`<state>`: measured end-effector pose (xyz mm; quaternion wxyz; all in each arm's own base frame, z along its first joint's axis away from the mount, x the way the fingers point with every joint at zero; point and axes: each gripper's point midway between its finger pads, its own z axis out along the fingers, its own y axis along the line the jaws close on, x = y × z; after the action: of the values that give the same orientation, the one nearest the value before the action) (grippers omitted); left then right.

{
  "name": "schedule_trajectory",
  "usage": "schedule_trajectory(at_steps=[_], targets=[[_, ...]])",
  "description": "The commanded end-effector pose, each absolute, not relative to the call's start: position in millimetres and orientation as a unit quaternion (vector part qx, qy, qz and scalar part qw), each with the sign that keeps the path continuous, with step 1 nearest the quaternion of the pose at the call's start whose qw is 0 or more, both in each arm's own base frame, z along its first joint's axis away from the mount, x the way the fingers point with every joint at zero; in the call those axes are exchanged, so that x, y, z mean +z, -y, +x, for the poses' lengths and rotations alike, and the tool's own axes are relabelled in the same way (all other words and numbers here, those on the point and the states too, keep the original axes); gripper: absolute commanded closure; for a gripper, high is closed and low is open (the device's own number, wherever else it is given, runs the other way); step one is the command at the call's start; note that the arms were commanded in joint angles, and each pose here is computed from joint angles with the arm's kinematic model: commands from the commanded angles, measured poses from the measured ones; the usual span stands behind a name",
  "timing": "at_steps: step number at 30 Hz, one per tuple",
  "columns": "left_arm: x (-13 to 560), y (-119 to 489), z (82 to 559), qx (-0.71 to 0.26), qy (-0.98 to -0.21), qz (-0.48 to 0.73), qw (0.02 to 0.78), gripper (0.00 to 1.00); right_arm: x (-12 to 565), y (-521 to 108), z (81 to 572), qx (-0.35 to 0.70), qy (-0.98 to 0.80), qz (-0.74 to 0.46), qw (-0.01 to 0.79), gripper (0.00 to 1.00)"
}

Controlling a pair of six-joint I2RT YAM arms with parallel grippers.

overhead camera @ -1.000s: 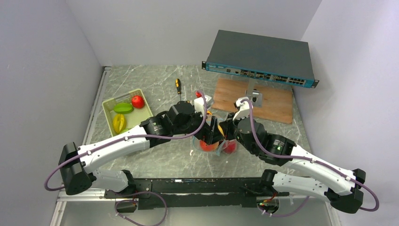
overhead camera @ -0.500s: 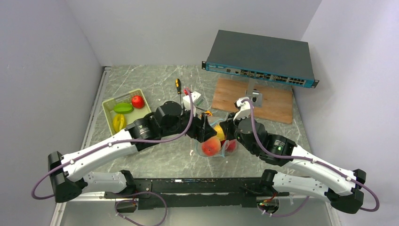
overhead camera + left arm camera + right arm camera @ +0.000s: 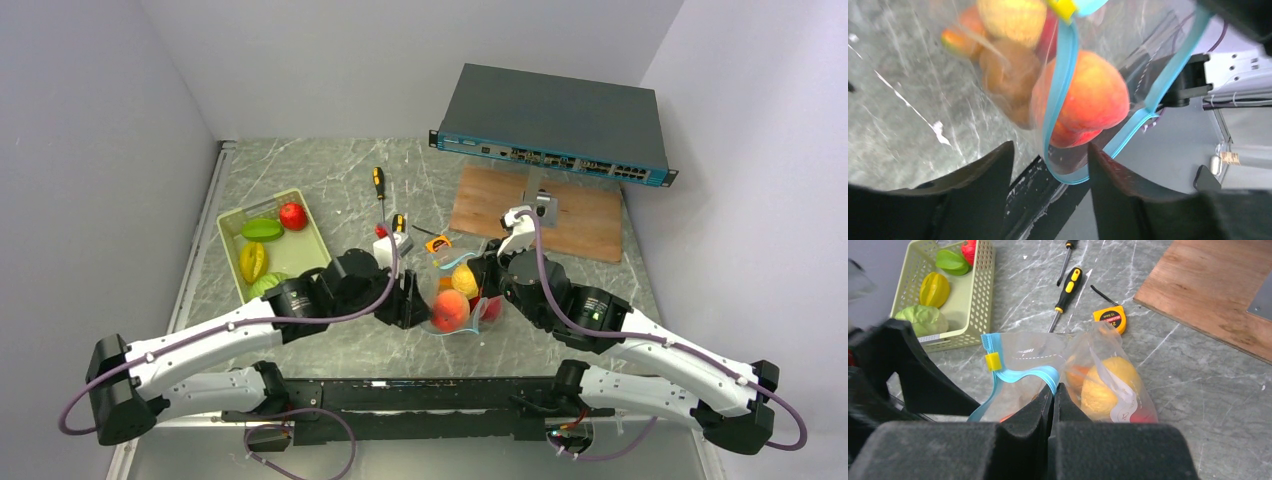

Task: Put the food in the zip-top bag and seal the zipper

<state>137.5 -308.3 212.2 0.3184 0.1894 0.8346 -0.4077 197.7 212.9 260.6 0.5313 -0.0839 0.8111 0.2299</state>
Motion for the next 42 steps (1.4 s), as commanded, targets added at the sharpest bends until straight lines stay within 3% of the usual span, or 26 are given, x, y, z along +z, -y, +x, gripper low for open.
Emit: schedule_trajectory(at_steps=[1, 5, 8, 10, 17, 30, 40, 42], targets=[[214.3, 329.2, 125.3, -0.459, -0.821, 0.179, 0.289, 0.49, 283.9, -216.8, 199.8, 0.257, -0.791, -0.065, 0.551, 1.0], [209.7, 335.0, 125.6, -0.448, -0.827, 0.191, 0.282, 0.71, 284.5, -215.7, 199.5, 0.258, -0.791, -0.064, 0.551, 1.0], [229.2, 343.9, 129.7, -0.458, -0.813, 0.204, 0.295, 0.91, 283.6, -216.2, 199.7, 0.257, -0.791, -0.065, 0.551, 1.0], [249.9, 351.5, 131.5, -0.474, -0.797, 0.213, 0.308, 1.0, 282.8, -216.0, 200.2, 0.254, -0.792, -0.066, 0.551, 1.0], [312.6, 371.3, 139.0, -0.513, -0.751, 0.23, 0.347, 1.0, 286.2, -202.8, 206.4, 0.216, -0.792, -0.066, 0.567, 1.0], [262.5, 334.5, 155.7, -0.418, -0.816, 0.176, 0.357, 1.0, 278.8, -184.9, 210.1, 0.175, -0.794, -0.059, 0.579, 1.0], [258.1, 341.5, 154.3, -0.415, -0.822, 0.191, 0.34, 1.0, 278.6, -185.5, 213.1, 0.163, -0.794, -0.066, 0.581, 1.0], [259.5, 341.5, 154.8, -0.411, -0.821, 0.198, 0.342, 0.9, 282.4, -182.9, 212.4, 0.165, -0.791, -0.062, 0.585, 1.0]])
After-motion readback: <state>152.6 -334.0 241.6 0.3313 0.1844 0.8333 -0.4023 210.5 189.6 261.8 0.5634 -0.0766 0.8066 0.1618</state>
